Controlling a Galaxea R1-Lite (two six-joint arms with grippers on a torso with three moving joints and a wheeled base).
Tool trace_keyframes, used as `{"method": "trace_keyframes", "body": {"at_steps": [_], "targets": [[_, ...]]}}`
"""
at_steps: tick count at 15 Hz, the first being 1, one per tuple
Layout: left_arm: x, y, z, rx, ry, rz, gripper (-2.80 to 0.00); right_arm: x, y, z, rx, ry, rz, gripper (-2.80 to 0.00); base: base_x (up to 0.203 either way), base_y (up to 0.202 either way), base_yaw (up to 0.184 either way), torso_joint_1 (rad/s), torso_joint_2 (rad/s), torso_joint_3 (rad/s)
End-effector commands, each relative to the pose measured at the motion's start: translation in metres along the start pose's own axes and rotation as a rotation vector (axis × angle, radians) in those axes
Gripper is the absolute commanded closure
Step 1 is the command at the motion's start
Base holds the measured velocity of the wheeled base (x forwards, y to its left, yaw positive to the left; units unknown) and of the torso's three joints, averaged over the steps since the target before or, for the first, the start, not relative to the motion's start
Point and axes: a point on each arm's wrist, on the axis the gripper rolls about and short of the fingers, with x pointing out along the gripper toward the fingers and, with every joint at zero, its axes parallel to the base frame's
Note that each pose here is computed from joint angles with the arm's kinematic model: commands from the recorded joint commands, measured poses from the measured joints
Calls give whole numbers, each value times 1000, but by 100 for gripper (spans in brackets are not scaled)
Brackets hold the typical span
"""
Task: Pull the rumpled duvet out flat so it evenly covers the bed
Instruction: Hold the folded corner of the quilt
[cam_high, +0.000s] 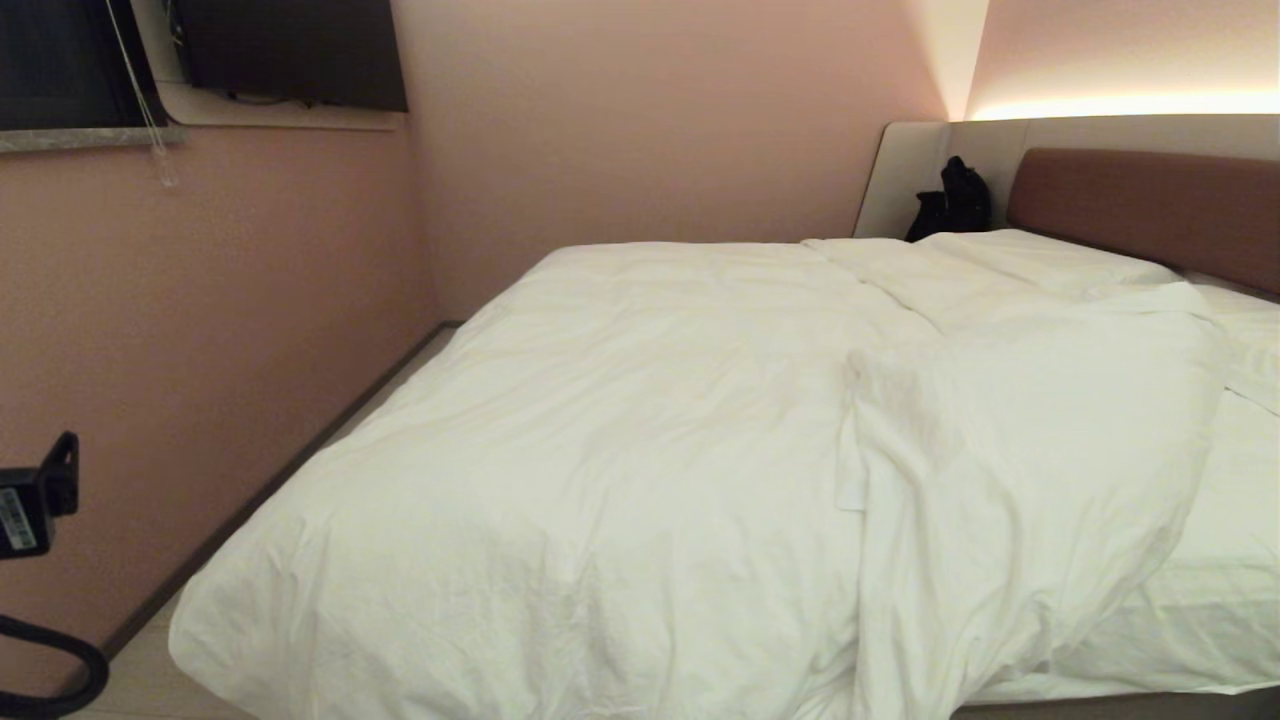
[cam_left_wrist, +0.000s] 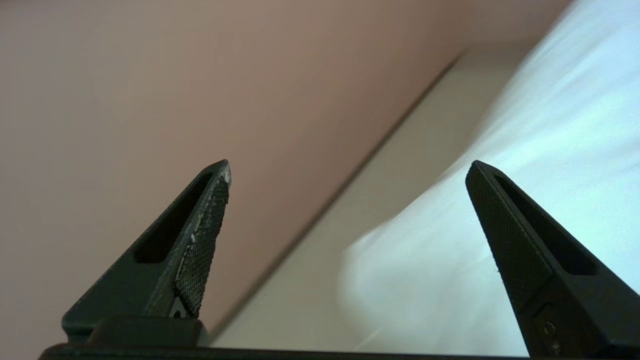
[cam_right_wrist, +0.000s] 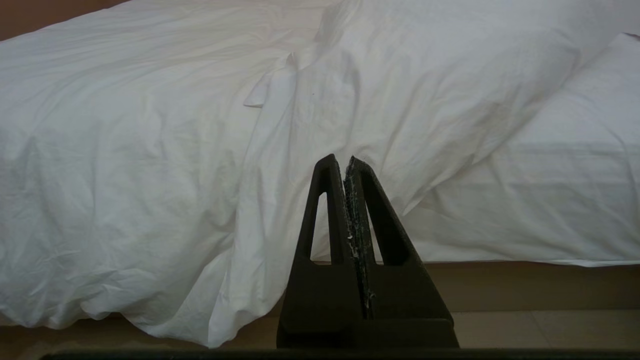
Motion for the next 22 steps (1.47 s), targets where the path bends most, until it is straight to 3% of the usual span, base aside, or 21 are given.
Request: {"method": "trace_keyframes", "body": {"at_steps": [1, 4, 7, 10, 17, 20, 22], "targets": [[-27, 15, 29, -166, -207, -100, -280, 0, 0, 0, 0, 0, 0, 0, 0, 0, 0, 0, 0, 0], [-55, 25, 43, -339, -297, -264, -280, 0, 0, 0, 0, 0, 0, 0, 0, 0, 0, 0, 0, 0], [-83, 32, 45, -425, -190, -460, -280, 0, 0, 0, 0, 0, 0, 0, 0, 0, 0, 0, 0, 0], [-105, 38, 44, -441, -121, -572, -280, 0, 0, 0, 0, 0, 0, 0, 0, 0, 0, 0, 0, 0], [-130, 45, 28, -362, -41, -522, -280, 0, 0, 0, 0, 0, 0, 0, 0, 0, 0, 0, 0, 0], [-135, 48, 27, -358, -15, -466, -280, 0, 0, 0, 1, 0, 0, 0, 0, 0, 0, 0, 0, 0], [-137, 50, 25, -355, 8, -388, -280, 0, 0, 0, 1, 0, 0, 0, 0, 0, 0, 0, 0, 0]]}}
